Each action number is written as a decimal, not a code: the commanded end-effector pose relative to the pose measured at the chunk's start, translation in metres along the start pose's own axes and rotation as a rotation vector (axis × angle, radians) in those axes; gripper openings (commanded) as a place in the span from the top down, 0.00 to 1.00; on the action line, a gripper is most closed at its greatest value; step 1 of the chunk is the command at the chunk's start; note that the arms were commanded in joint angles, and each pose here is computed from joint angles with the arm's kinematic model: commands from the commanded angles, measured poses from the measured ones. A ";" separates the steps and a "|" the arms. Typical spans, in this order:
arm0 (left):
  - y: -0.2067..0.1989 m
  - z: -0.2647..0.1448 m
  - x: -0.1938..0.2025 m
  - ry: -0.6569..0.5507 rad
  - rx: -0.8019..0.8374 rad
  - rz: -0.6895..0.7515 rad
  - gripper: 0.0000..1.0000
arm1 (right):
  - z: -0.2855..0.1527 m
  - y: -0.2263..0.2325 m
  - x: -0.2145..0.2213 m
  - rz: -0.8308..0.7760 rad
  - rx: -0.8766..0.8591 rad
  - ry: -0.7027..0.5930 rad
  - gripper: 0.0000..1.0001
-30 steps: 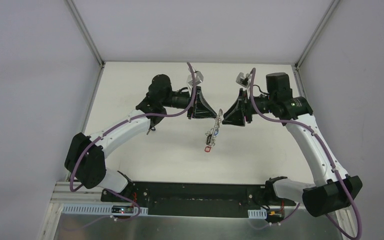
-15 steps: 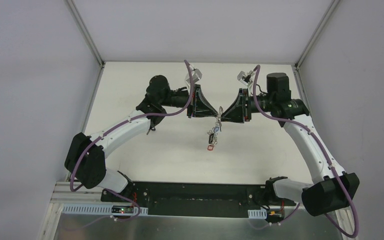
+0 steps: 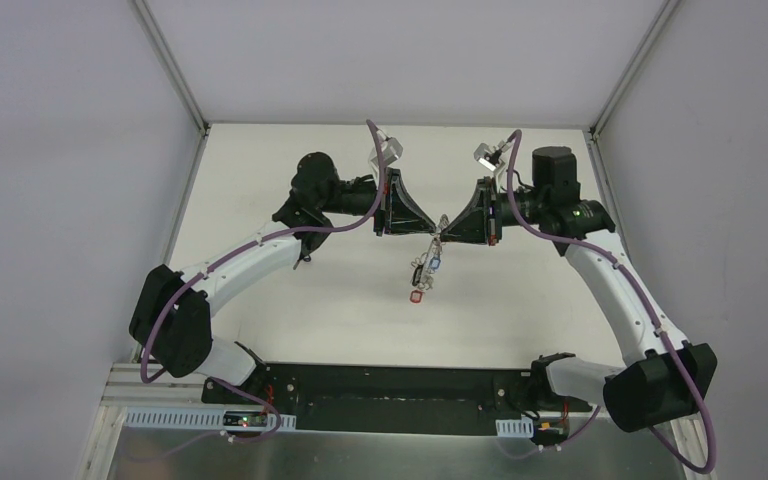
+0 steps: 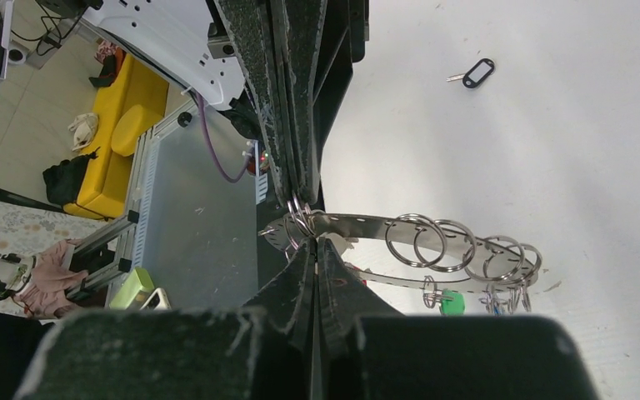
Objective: Put the keys on the keyring
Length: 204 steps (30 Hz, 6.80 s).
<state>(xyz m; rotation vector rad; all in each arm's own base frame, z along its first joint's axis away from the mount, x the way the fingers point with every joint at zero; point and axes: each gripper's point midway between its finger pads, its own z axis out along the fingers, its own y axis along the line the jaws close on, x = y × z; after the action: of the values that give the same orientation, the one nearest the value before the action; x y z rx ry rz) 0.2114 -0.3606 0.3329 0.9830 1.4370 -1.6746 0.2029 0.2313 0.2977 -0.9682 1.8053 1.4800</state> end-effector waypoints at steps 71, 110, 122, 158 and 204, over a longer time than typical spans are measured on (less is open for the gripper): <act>-0.023 0.008 -0.022 -0.077 0.077 0.045 1.00 | -0.005 0.018 -0.018 -0.214 0.011 0.015 0.66; -0.013 -0.014 0.012 0.138 0.009 0.232 0.55 | -0.006 0.002 0.002 -0.313 0.252 0.265 1.00; 0.002 -0.017 0.030 0.196 -0.022 0.263 0.51 | 0.019 -0.004 0.015 -0.290 0.214 0.367 1.00; 0.014 -0.006 0.046 0.204 -0.015 0.210 1.00 | 0.028 -0.008 0.016 -0.265 0.198 0.345 1.00; -0.013 0.004 -0.018 -0.151 -0.004 -0.039 1.00 | -0.004 0.013 -0.011 -0.126 0.006 -0.024 0.65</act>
<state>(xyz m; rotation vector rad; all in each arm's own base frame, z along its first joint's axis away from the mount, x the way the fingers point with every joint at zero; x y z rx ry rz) 0.2121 -0.3644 0.3291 0.8209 1.4857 -1.7349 0.1983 0.2285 0.3059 -1.0214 1.7528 1.3702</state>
